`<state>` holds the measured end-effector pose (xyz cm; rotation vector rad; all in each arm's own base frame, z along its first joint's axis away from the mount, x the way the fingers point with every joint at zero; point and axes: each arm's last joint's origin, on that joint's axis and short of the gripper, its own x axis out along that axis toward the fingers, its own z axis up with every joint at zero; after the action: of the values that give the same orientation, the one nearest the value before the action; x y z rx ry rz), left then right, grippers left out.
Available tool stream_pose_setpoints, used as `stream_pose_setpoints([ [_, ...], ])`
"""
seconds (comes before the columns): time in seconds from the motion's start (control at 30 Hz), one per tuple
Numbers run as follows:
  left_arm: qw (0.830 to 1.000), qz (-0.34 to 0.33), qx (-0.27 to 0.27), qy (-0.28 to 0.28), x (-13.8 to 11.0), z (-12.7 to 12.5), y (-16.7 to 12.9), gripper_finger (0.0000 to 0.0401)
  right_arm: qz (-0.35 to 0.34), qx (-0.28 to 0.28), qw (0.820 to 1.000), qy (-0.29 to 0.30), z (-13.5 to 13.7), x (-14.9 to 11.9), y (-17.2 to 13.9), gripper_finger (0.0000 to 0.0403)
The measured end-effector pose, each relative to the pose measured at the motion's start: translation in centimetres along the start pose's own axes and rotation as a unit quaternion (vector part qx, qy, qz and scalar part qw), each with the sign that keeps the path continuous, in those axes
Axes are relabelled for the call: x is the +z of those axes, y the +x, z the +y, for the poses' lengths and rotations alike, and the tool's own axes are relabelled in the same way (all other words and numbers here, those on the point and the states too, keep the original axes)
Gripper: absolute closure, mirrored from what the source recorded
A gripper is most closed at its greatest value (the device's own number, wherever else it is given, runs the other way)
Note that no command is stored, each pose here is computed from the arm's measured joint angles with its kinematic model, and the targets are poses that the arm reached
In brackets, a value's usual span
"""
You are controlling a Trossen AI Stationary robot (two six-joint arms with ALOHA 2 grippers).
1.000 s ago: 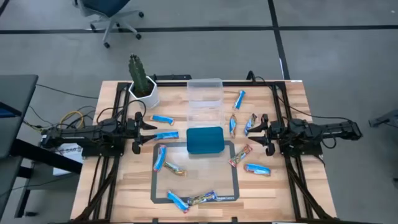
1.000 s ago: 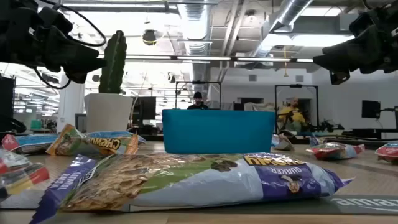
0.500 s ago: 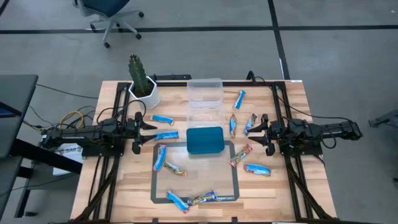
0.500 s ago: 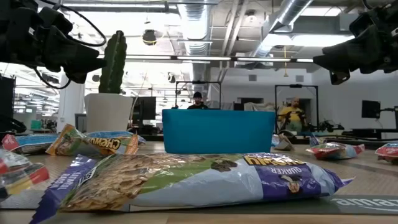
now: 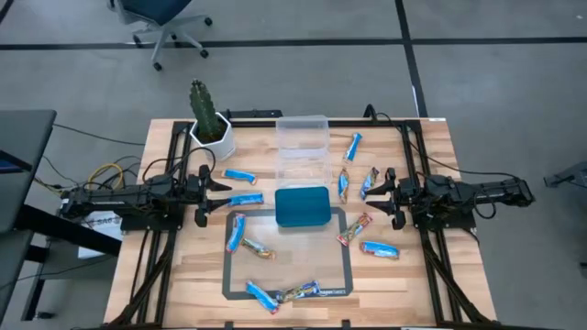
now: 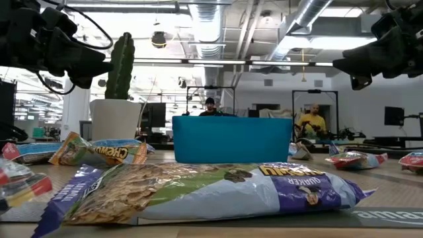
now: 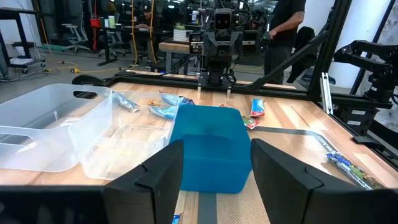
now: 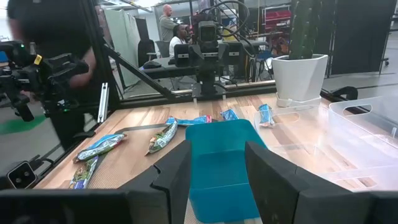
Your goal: Pick and place Granola Bars by type
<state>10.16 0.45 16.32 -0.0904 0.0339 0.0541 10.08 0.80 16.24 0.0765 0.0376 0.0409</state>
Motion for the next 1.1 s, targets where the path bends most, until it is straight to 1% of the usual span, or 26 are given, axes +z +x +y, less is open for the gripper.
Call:
stream_pose_setpoints([
  [0.7,1.0,0.0,0.0,0.0,0.01,0.0,0.0,0.0221,0.0,0.0,1.0,0.0,0.0,0.01,0.0,0.0259],
  [0.77,1.0,0.0,0.0,-0.009,0.01,0.0,0.0,0.0221,0.0,0.0,1.0,0.0,0.0,0.0,0.0,0.0259],
  [0.83,0.999,0.0,-0.001,-0.055,0.01,-0.01,0.0,0.0221,0.0,0.0,1.0,0.0,0.0,0.0,0.0,0.0259],
  [0.9,0.992,0.0,-0.001,-0.124,0.01,-0.01,0.0,0.0221,0.0,0.0,1.0,0.0,0.0,0.0,0.0,0.0259],
  [0.97,0.98,0.0,-0.001,-0.201,0.01,-0.01,0.0,0.0221,0.0,0.0,1.0,0.0,0.0,0.0,0.0,0.0259],
  [1.03,0.962,0.0,-0.001,-0.272,0.0,-0.01,0.0,0.0221,0.0,0.0,1.0,0.0,0.0,-0.01,0.0,0.0259],
  [1.1,0.946,0.0,-0.001,-0.325,0.0,-0.01,0.0,0.0221,0.0,0.0,1.0,0.0,0.0,0.0,0.0,0.0259],
])
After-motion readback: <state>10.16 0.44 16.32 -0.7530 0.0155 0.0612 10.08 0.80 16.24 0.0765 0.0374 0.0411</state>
